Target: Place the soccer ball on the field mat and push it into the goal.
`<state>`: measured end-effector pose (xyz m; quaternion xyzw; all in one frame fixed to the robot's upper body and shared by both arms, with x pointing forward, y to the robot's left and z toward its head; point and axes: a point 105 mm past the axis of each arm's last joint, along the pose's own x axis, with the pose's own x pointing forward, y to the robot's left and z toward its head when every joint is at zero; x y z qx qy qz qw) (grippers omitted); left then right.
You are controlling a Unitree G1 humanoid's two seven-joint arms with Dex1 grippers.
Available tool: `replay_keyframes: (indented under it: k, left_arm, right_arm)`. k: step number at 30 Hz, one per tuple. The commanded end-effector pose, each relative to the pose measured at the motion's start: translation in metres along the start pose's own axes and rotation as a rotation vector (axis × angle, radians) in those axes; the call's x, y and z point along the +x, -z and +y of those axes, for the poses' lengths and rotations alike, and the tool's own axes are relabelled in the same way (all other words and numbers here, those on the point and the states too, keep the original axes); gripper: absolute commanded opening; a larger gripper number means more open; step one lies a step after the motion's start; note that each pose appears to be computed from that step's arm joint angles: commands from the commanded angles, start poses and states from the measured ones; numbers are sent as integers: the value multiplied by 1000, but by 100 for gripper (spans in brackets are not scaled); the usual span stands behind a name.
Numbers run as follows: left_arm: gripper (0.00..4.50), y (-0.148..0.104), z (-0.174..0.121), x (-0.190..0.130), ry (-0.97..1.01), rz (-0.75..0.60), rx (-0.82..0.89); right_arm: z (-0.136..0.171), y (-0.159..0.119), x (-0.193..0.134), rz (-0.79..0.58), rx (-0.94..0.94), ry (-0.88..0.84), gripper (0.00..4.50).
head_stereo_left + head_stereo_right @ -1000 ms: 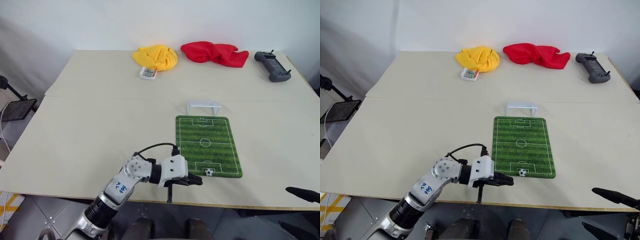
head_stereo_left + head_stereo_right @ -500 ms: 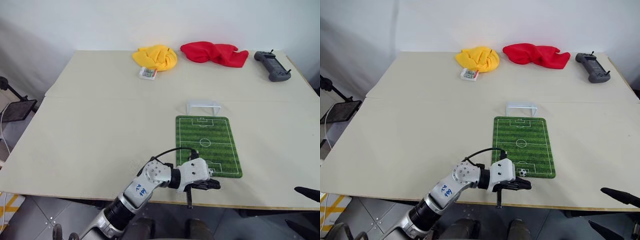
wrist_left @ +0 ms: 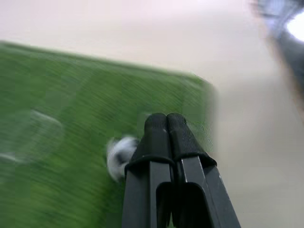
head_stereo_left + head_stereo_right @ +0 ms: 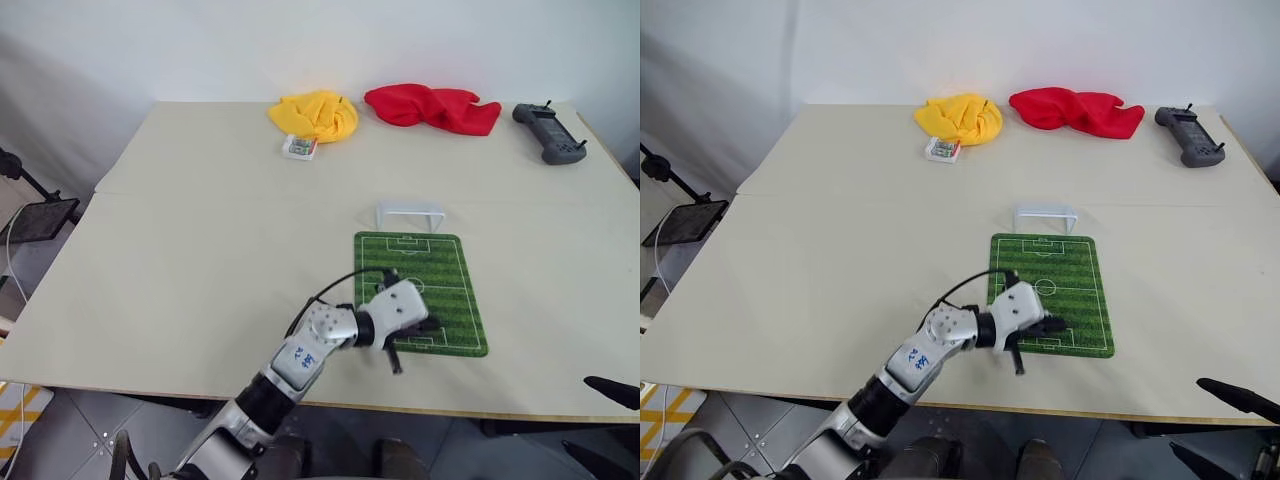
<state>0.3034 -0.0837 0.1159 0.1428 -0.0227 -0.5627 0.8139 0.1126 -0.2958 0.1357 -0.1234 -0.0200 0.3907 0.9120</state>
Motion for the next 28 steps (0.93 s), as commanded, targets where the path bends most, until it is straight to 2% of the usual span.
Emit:
replay_keyframes:
  k: [1,4,6,14,22,24,28]
  left_arm:
    - [2,-17,28,-1,-153,-91,61]
    - [2,-38,34,-13,-106,-219,37]
    - [2,-46,39,-26,-62,-274,51]
    - [2,-55,102,-96,-104,-305,169]
    - [2,-36,152,-180,-169,-130,251]
    - [2,-36,160,-202,-204,-117,242]
    - [2,-10,161,-243,-280,-20,168]
  right_arm:
    - [-9,-10,9,-87,-34,130,450]
    - [-23,-15,15,-181,-32,293,450]
    - [-25,-15,20,-208,-29,324,450]
    - [-35,-10,43,-266,-44,321,450]
    - [-48,-9,56,-315,-83,305,450]
    - [-52,-8,59,-325,-88,305,450]
    - [-59,-6,67,-345,-96,301,450]
